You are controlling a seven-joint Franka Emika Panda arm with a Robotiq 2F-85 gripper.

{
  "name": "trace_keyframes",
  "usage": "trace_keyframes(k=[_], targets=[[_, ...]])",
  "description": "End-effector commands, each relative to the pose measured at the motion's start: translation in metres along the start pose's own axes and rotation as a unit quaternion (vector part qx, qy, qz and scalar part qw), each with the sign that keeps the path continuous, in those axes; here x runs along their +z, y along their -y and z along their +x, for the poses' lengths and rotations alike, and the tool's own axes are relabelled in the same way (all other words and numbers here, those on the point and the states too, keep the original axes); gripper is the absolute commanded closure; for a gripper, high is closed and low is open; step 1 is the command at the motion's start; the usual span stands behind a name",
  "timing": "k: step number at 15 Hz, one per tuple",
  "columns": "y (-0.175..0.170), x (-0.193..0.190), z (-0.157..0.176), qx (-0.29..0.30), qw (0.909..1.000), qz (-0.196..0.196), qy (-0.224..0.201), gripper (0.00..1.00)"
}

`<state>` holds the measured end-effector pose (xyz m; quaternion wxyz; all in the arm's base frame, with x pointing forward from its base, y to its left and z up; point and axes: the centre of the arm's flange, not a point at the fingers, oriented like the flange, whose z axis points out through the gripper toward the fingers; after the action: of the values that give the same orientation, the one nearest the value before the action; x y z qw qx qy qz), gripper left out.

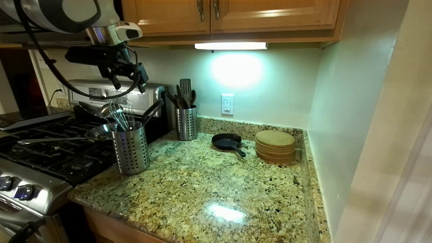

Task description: Put the spatula on the counter

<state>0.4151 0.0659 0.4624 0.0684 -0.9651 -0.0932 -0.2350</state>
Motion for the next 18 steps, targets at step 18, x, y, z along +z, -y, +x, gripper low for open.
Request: trace_keyframes(k=[18], targets=[[-0.073,0.059,0.053,-0.064,0.9956,0.067,-0.015,0.0]])
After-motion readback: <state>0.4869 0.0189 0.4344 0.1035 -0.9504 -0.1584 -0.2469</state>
